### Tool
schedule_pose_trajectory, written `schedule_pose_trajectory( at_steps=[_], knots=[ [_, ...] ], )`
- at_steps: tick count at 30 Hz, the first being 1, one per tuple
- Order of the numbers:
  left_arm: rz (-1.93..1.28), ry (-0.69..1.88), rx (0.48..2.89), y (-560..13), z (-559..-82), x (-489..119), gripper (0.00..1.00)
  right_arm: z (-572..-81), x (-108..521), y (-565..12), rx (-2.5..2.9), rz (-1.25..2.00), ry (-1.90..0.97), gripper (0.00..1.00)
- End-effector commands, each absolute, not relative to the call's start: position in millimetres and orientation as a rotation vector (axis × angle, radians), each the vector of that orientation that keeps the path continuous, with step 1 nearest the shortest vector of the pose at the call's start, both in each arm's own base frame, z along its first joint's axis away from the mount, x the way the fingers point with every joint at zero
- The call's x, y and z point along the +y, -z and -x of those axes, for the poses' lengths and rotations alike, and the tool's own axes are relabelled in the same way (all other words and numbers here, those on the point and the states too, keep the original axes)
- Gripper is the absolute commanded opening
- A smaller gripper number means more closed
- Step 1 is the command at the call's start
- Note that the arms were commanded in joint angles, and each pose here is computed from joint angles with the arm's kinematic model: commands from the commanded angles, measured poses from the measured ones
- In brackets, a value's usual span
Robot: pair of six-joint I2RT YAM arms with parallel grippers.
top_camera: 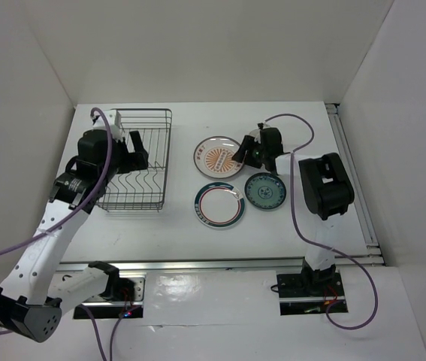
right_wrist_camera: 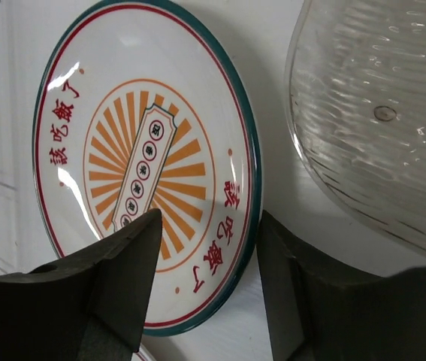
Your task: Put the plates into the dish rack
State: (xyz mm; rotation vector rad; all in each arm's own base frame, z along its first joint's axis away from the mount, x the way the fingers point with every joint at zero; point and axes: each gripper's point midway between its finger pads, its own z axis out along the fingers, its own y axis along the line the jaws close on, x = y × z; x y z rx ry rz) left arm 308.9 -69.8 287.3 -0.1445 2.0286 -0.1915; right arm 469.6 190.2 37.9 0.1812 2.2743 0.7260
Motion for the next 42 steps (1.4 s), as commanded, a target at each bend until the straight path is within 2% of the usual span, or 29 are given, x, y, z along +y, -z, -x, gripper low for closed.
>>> schedule_pose_trajectory(
  at_steps=[1, 2, 3, 4, 5, 6, 9, 14, 21, 26, 31, 36, 42],
  knots=[
    [0.123, 0.201, 1.973, -304.0, -317.3, -71.3, 1.0, -478.4, 191.4, -32.9, 2.253, -0.203, -0.746, 0.6],
    [0.123, 0.201, 1.973, -304.0, -317.3, -71.3, 1.0, -479.0, 193.4, -35.1, 2.244, -0.194, -0.76, 0.53],
    [0.123, 0.201, 1.973, -304.0, -317.3, -71.3, 1.0, -480.3, 188.4, -30.9, 2.251, -0.219, -0.757, 0.42],
    [0.128, 0.192, 1.971, -304.1, -317.6, -69.7, 1.0, -479.6, 188.6, -26.7, 2.261, -0.236, -0.762, 0.39],
    [0.128, 0.192, 1.971, -304.1, -317.6, -69.7, 1.0, -479.9, 190.7, -28.7, 2.254, -0.226, -0.777, 0.31],
    [0.128, 0.192, 1.971, -304.1, -317.6, -69.7, 1.0, -480.8, 186.2, -24.3, 2.26, -0.239, -0.77, 0.17],
    [0.128, 0.192, 1.971, -304.1, -317.6, -69.7, 1.0, -479.4, 186.2, -19.8, 2.282, -0.26, -0.772, 0.0],
    [0.137, 0.195, 1.98, -301.4, -319.2, -70.5, 1.0, -484.7, 191.6, -46.6, 2.223, -0.292, -0.801, 0.0],
    [0.105, 0.284, 1.949, -304.4, -319.1, -83.9, 1.0, -496.3, 186.8, -149.5, 1.981, -0.358, -0.826, 0.0],
    [0.052, 0.351, 2.006, -291.5, -330.5, -101.9, 1.0, -477.3, 178.7, -231.9, 1.748, -0.33, -0.943, 0.0],
    [-0.046, 0.496, 2.047, -282.1, -334.8, -130.7, 1.0, -427.2, 220.1, -283.3, 1.652, -0.015, -1.143, 0.0],
    [-0.083, 0.572, 2.081, -275.0, -340.7, -146.1, 1.0, -391.2, 256.7, -292.2, 1.639, 0.236, -1.247, 0.0],
    [-0.121, 0.671, 2.004, -289.9, -337.5, -151.7, 1.0, -372.3, 276.9, -290.9, 1.644, 0.322, -1.281, 0.0]
  ],
)
